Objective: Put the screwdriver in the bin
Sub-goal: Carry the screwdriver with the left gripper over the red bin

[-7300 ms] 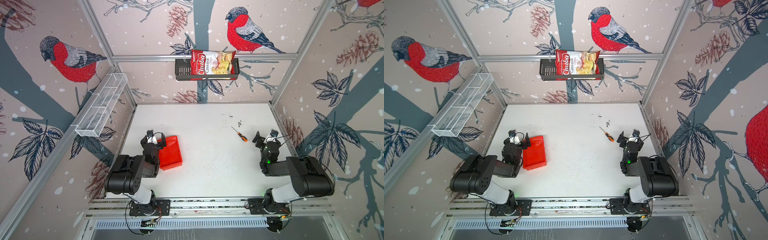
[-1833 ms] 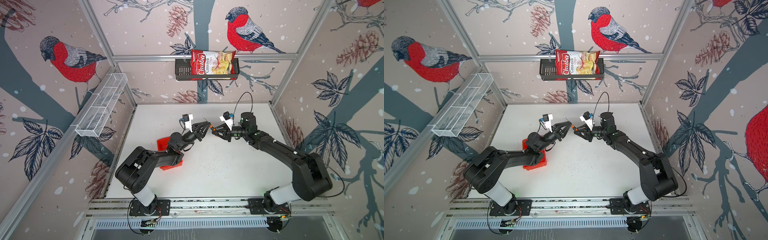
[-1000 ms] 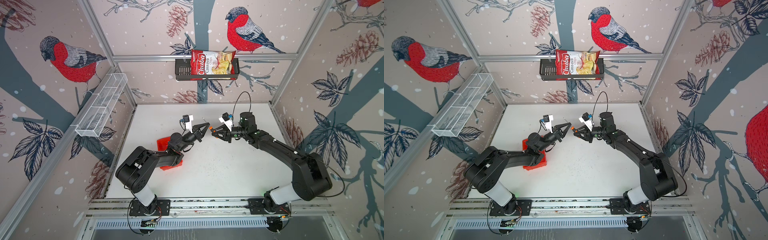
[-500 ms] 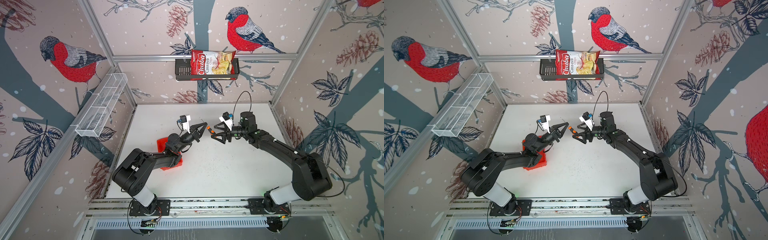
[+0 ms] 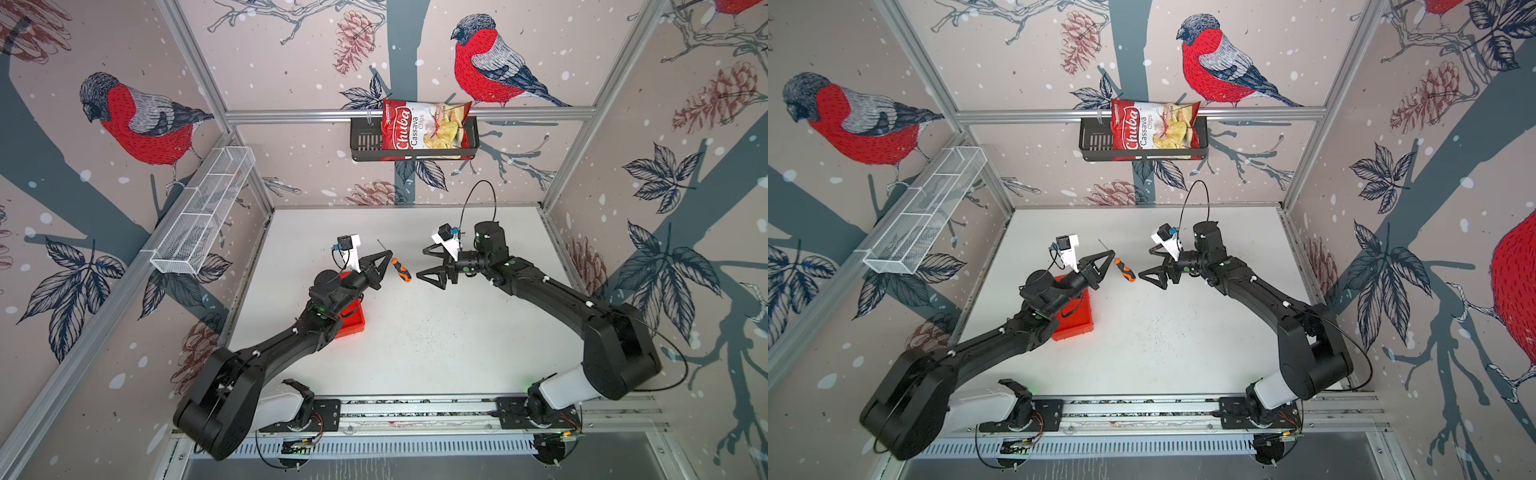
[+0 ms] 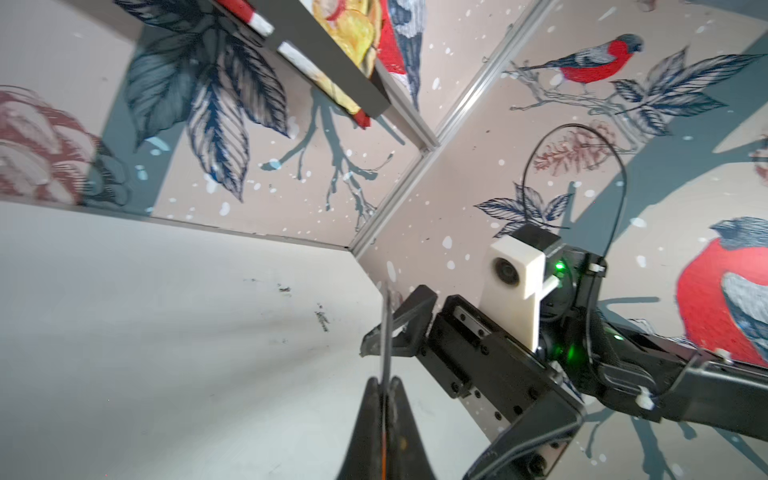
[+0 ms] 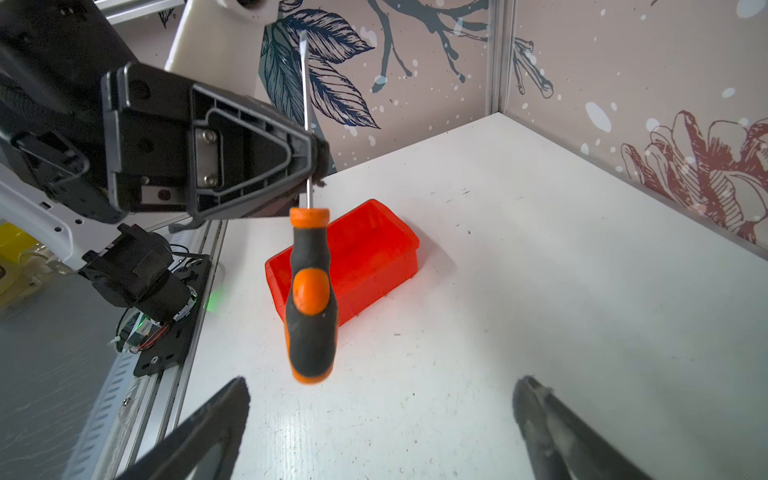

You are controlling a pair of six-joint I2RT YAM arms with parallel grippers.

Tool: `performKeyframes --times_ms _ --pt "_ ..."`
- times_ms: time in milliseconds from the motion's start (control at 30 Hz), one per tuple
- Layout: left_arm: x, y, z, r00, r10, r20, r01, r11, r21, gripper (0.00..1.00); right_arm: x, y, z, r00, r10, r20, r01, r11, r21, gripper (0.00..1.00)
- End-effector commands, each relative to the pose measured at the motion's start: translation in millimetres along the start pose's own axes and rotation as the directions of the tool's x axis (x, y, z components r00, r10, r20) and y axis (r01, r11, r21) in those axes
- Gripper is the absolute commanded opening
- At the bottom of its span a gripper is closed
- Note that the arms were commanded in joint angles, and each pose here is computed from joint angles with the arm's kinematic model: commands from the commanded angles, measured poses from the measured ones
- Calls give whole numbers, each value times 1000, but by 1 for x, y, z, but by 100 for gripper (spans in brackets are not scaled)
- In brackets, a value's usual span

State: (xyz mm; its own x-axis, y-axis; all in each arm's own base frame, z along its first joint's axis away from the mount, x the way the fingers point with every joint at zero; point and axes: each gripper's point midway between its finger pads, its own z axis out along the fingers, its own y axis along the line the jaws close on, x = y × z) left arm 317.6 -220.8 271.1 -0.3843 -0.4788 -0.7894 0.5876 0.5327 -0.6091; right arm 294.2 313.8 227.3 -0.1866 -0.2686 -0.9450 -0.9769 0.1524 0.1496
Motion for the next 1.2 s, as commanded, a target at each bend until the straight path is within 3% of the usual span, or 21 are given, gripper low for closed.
performKeyframes --times_ms 0,200,533,833,1067,1167 --pt "15 38 -19 995 -4 -100 -16 981 -196 0 -3 12 9 996 -88 4 88 995 -40 100" --pt "-2 62 -56 994 -20 -109 -18 940 -340 0 -14 41 31 983 -179 37 182 978 -106 100" --pt "7 91 -90 975 -177 -131 96 877 -471 0 -12 63 69 966 -255 38 258 962 -86 100" --pt "22 148 -117 932 -339 -126 199 771 -604 0 -2 73 94 956 -294 -2 292 949 -115 100" --pt "42 173 -130 900 -410 -149 201 693 -693 0 4 74 98 957 -289 -17 285 951 -122 100" --pt "51 179 -129 871 -472 -132 248 657 -712 0 4 75 98 956 -293 -11 289 948 -133 100"
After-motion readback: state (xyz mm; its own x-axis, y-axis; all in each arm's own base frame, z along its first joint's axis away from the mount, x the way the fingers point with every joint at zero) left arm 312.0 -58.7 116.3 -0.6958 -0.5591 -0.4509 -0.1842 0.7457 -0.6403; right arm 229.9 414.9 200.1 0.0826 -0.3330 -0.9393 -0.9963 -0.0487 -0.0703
